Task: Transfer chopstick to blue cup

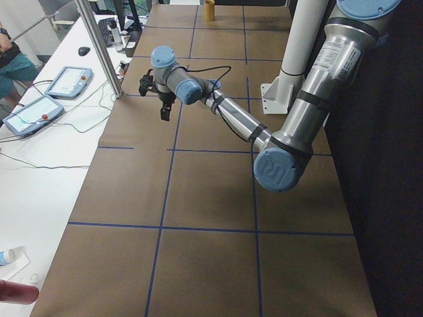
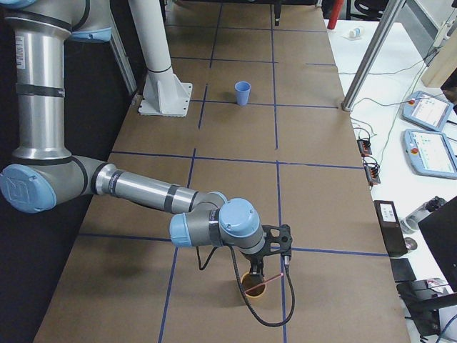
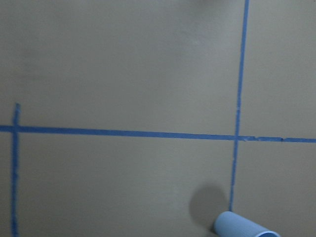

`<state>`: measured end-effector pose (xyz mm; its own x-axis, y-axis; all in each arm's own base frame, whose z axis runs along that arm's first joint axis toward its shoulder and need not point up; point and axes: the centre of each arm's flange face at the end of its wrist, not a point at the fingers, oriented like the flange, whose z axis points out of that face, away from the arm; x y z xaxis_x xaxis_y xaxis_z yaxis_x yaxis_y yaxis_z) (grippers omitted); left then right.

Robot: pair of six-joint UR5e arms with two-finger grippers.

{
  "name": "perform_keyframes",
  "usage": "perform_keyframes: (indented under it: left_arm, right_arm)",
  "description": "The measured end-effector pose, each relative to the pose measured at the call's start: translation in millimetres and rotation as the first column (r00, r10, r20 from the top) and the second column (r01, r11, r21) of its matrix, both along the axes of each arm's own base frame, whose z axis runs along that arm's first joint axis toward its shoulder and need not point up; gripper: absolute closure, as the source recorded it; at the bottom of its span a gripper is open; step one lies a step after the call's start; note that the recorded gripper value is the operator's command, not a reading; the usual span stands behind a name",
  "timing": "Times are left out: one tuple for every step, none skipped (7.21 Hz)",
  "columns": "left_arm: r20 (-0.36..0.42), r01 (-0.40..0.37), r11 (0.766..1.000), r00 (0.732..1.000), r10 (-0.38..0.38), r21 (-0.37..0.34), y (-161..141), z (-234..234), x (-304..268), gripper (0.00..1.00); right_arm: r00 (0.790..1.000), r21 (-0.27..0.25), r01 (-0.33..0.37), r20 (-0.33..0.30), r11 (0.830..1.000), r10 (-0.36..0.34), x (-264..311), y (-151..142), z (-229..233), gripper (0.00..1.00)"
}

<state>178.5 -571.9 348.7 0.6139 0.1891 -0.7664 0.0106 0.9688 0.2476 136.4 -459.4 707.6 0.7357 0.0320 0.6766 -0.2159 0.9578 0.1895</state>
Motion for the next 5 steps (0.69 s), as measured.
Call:
perform_keyframes:
  left_arm:
    - [0.09,-0.027,0.997,0.996,0.021,0.066,3.8,35.4,-21.9,0.0]
    - [0.152,-0.056,0.993,0.988,0.039,0.104,6.3,64.9,-47.8,0.0]
    - [0.184,-0.073,0.99,0.982,0.05,0.123,9.2,83.2,-67.9,0.0]
    - [0.198,-0.08,0.988,0.979,0.054,0.129,11.2,92.5,-78.4,0.0]
    - [0.204,-0.082,0.988,0.977,0.055,0.127,13.0,98.0,-82.9,0.0]
  right_arm:
    - [1.0,-0.003,-0.012,-0.021,1.0,0.012,2.7,-2.5,2.6,0.0]
    - [0.999,-0.01,-0.026,-0.029,1.0,0.026,4.1,-5.4,7.4,0.0]
    - [0.999,-0.012,-0.045,-0.029,0.999,0.044,4.9,-8.9,18.8,0.0]
    - [0.997,-0.011,-0.071,-0.023,0.997,0.071,5.6,-12.9,34.7,0.0]
    - [0.996,-0.014,-0.093,-0.016,0.996,0.093,5.7,-16.1,45.3,0.01]
